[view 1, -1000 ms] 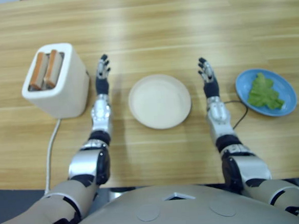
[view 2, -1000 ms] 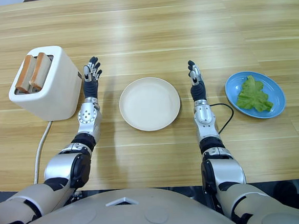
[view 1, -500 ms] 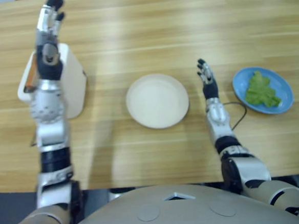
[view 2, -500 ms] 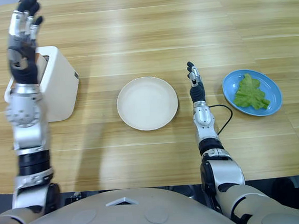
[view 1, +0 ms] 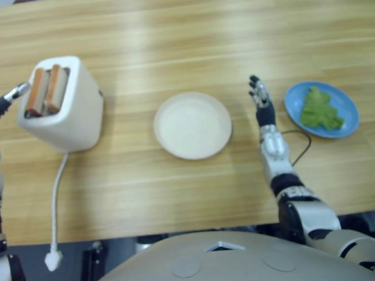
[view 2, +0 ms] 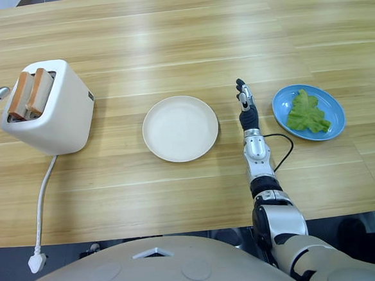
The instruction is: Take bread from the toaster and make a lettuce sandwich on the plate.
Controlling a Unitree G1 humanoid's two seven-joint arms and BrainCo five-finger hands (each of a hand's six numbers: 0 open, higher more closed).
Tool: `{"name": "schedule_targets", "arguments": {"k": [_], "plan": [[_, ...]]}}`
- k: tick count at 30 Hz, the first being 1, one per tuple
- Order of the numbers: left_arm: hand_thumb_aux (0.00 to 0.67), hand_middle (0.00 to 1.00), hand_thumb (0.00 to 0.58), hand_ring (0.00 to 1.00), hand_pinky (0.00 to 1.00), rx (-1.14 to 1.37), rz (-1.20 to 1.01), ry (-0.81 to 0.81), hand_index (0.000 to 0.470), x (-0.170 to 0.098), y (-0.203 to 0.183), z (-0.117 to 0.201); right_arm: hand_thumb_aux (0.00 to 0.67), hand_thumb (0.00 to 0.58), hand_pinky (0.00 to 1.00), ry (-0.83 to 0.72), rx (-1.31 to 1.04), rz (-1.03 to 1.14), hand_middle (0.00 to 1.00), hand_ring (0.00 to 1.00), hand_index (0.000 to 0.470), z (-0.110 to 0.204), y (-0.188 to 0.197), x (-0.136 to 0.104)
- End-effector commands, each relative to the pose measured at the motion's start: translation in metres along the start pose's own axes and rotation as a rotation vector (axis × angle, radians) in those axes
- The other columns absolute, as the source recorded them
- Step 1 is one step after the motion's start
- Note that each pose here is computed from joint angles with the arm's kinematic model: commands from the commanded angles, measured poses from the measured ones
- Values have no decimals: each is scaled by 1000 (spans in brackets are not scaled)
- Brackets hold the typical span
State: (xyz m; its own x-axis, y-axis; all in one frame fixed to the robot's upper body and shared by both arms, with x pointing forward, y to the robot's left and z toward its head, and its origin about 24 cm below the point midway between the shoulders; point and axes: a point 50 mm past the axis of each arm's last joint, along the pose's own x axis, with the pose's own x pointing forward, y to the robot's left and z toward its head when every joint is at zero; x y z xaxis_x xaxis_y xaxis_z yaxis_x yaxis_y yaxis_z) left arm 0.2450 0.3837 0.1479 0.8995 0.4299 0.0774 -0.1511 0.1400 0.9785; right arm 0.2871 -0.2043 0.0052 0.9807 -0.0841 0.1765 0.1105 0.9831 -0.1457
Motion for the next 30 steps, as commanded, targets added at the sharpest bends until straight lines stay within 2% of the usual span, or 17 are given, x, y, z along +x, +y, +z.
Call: {"name": "schedule_targets", "arguments": {"k": [1, 10, 20, 30], "plan": [[0, 0, 0, 0, 0, 89, -45, 62, 0, 4, -12, -9, 0, 0, 0, 8, 5, -8, 0, 0, 0, -1, -2, -3], [0, 0, 0, 0, 0, 107, -65, 9, 0, 7, -24, 4, 0, 0, 0, 10, 2, -5, 0, 0, 0, -1, -2, -4], [0, 0, 0, 0, 0, 140, 18, -83, 0, 2, -11, 21, 0, 0, 0, 26, 0, -1, 0, 0, 0, -3, -2, -6], [0, 0, 0, 0, 0, 180, -48, -57, 0, 2, -26, 16, 0, 0, 0, 27, 1, -3, 0, 0, 0, -3, -3, -6]]}}
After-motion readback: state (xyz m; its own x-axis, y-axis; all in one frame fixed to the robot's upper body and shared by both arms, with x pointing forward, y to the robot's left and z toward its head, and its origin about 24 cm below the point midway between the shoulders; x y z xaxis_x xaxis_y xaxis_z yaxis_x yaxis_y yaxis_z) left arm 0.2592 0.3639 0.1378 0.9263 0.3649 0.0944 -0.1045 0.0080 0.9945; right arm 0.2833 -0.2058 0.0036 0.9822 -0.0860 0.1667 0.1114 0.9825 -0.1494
